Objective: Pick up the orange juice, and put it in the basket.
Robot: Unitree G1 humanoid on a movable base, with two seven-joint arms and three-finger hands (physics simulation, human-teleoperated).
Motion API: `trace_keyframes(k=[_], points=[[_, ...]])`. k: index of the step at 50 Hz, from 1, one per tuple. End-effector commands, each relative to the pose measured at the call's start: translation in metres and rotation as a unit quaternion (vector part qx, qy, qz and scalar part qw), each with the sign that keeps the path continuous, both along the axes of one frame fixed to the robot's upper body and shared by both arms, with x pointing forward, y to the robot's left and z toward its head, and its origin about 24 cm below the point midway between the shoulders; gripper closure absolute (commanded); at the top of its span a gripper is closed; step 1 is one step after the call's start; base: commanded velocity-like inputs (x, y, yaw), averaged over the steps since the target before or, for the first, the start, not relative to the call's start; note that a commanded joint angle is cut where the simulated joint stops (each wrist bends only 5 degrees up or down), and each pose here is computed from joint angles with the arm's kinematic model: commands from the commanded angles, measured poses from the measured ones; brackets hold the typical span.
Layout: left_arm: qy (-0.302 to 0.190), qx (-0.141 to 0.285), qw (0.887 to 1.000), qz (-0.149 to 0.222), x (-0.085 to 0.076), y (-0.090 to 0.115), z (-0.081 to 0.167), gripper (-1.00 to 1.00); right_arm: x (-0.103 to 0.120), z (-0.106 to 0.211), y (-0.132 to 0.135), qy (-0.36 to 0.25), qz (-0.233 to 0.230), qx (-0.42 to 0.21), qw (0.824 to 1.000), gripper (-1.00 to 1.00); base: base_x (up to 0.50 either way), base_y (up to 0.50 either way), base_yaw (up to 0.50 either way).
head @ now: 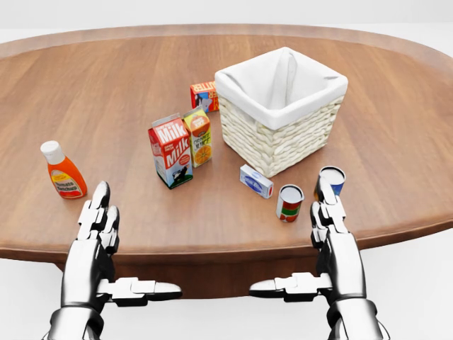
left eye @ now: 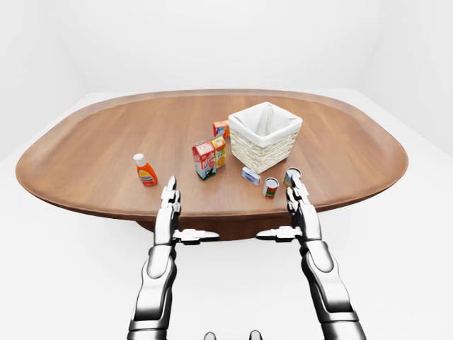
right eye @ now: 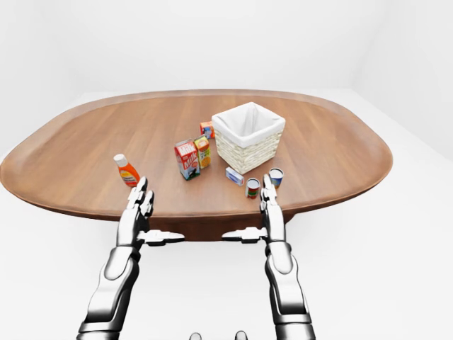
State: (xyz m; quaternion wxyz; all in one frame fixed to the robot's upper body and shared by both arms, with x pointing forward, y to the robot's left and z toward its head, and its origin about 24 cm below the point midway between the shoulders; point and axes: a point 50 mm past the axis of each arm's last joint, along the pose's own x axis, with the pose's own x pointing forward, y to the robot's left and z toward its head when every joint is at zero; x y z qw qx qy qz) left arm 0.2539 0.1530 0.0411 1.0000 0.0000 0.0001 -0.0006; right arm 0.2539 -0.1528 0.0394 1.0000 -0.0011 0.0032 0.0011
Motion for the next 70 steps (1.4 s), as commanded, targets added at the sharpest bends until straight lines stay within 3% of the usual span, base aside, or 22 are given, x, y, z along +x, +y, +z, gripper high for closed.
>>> trace_keyframes(k=[1, 16, 20, 21, 28, 29, 30, 40, 46, 48, 58, 65, 70], points=[[0.0, 0.0, 1.0, -0.001, 0.0, 0.007, 0.0, -1.0, 0.002, -0.004, -0.009, 0.006, -0.005, -0.007, 1.0, -1.0, 0.0, 0.0, 0.0], [0.017, -0.001, 1.0, -0.001, -0.003, 0.006, 0.003, -1.0, 0.001, 0.005, -0.007, -0.024, -0.018, -0.005, 1.0, -1.0, 0.0, 0.0, 0.0], [-0.001, -0.006, 1.0, 0.01, -0.002, 0.008, 0.013, -1.0, 0.003, 0.002, -0.004, -0.029, -0.005, -0.003, 1.0, -1.0, 0.0, 0.0, 0.0], [-0.003, -0.002, 1.0, 0.009, -0.001, 0.008, 0.013, -1.0, 0.002, 0.0, -0.004, -0.023, -0.01, -0.032, 0.999, -1.0, 0.0, 0.0, 0.0], [-0.075, -0.011, 0.997, 0.013, -0.005, 0.009, 0.047, -1.0, 0.003, 0.011, -0.007, -0.048, -0.016, 0.019, 0.999, -1.0, 0.0, 0.0, 0.0], [-0.103, 0.042, 0.994, 0.001, -0.005, 0.01, 0.061, -1.0, 0.004, 0.016, -0.006, -0.054, -0.012, 0.045, 0.997, -1.0, 0.0, 0.0, 0.0], [-0.103, 0.042, 0.994, 0.005, -0.005, 0.012, 0.062, -1.0, 0.004, 0.018, -0.006, -0.055, -0.014, 0.042, 0.998, -1.0, 0.0, 0.0, 0.0], [-0.137, 0.007, 0.99, 0.037, -0.007, 0.025, 0.077, -1.0, 0.004, 0.024, 0.001, -0.06, 0.01, 0.037, 0.997, -1.0, 0.0, 0.0, 0.0], [-0.158, -0.019, 0.987, 0.029, -0.014, 0.028, 0.085, -1.0, 0.005, 0.033, 0.001, -0.065, 0.01, 0.042, 0.997, -1.0, 0.0, 0.0, 0.0], [-0.164, -0.029, 0.985, 0.044, -0.013, 0.032, 0.087, -1.0, 0.006, 0.036, 0.001, -0.065, 0.01, 0.042, 0.997, -1.0, 0.0, 0.0, 0.0], [-0.177, -0.032, 0.982, 0.058, -0.018, 0.036, 0.093, -1.0, 0.004, 0.054, 0.003, -0.087, 0.02, 0.026, 0.996, -1.0, 0.0, 0.0, 0.0], [-0.178, -0.037, 0.982, 0.052, -0.021, 0.034, 0.093, -1.0, 0.003, 0.077, 0.008, -0.136, 0.027, 0.009, 0.99, -1.0, 0.0, 0.0, 0.0], [-0.173, -0.039, 0.983, 0.045, -0.02, 0.033, 0.091, -1.0, -0.001, 0.11, 0.014, -0.207, 0.028, 0.017, 0.978, -1.0, 0.0, 0.0, 0.0]])
